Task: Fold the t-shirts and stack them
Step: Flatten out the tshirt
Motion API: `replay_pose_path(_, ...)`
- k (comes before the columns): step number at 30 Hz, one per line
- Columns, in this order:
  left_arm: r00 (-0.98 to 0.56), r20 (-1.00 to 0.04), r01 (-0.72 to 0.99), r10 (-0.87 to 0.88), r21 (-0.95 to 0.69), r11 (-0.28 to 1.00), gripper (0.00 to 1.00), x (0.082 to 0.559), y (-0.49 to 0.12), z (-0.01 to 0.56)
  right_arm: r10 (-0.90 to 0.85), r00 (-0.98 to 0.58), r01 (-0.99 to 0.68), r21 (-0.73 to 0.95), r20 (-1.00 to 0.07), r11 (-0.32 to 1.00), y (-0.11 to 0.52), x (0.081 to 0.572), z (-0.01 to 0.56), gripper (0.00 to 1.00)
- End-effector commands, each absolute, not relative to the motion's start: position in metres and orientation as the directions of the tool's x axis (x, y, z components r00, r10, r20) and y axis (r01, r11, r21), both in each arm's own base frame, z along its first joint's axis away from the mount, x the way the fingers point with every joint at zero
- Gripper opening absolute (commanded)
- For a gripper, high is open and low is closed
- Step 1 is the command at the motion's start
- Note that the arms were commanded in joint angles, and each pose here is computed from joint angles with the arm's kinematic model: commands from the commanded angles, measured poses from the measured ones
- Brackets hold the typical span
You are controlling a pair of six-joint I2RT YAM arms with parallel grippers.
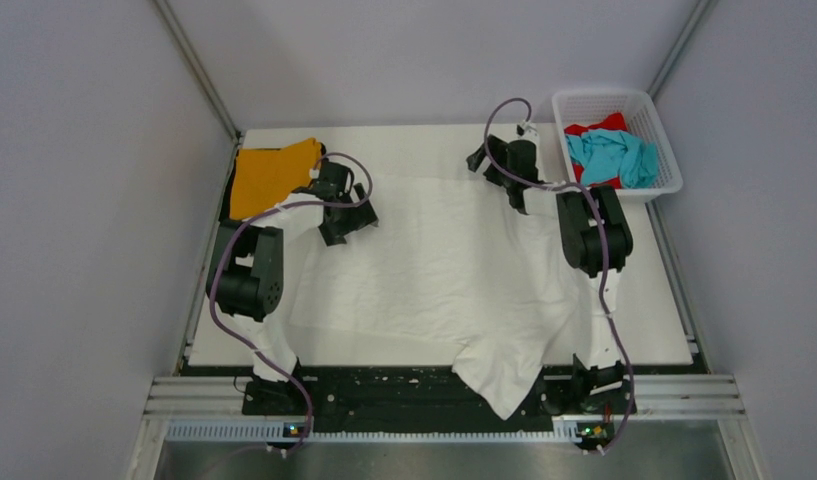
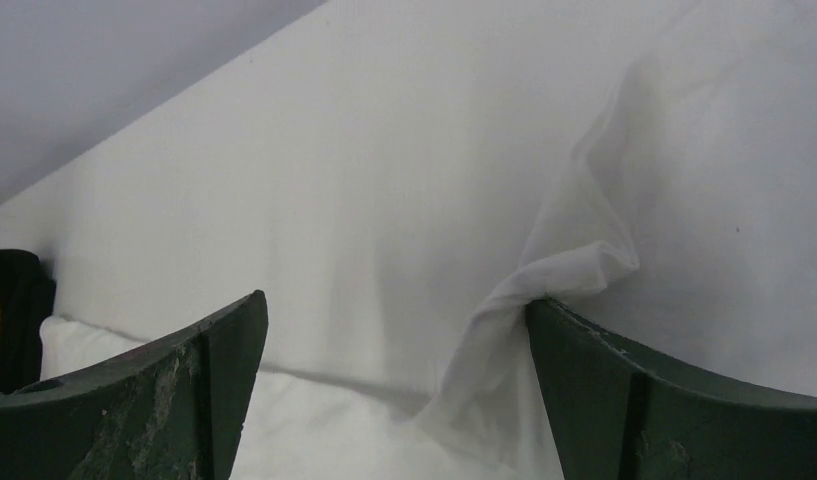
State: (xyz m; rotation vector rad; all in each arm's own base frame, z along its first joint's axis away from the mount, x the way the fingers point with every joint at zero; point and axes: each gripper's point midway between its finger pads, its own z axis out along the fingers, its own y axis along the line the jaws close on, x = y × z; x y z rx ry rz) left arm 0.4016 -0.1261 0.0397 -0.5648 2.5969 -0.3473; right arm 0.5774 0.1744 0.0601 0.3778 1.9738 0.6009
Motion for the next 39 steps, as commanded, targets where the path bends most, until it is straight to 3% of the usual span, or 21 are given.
replay_pose_path(1, -0.811, -0.386, -0.335, -0.439, -0.309, 0.89, 0.99, 0.398, -0.119, 0.041, 0.472, -0.377, -0.097, 0.541, -0.797, 0.836, 0.202, 0.616, 0.091, 0.99)
replay_pose_path(9, -0.825, -0.351, -0.332, -0.443, -0.334, 0.882, 0.99, 0.392, -0.126, 0.039, 0.377, -0.344, -0.105, 0.435, -0.86, 0.894, 0.222, 0.648, 0.105, 0.99)
replay_pose_path(15, -0.813, -0.386, -0.32, -0.436, -0.331, 0.888, 0.99, 0.401, -0.124, 0.056, 0.301, -0.331, -0.095, 0.35, -0.894, 0.932, 0.215, 0.656, 0.138, 0.99)
replay_pose_path(22, -0.781, -0.464, -0.272, -0.418, -0.349, 0.897, 0.99, 0.426, -0.126, 0.094, 0.277, -0.482, 0.06, 0.285, -0.831, 0.957, 0.166, 0.596, 0.125, 0.99)
replay_pose_path(29, -0.822, -0.447, -0.27, -0.353, -0.241, 0.932, 0.99, 0.449, -0.118, 0.08, 0.273, -0.646, 0.221, 0.168, -0.713, 0.961, 0.113, 0.519, 0.08, 0.99)
replay_pose_path(34, -0.844, -0.408, -0.308, -0.348, -0.161, 0.938, 0.99, 0.477, -0.115, 0.061, 0.258, -0.707, 0.271, 0.086, -0.658, 0.959, 0.098, 0.505, 0.05, 0.99)
replay_pose_path(39, -0.83, -0.432, -0.316, -0.352, -0.155, 0.936, 0.99, 0.501, -0.111, 0.048, 0.262, -0.713, 0.322, 0.029, -0.651, 0.946, 0.077, 0.516, 0.035, 0.99)
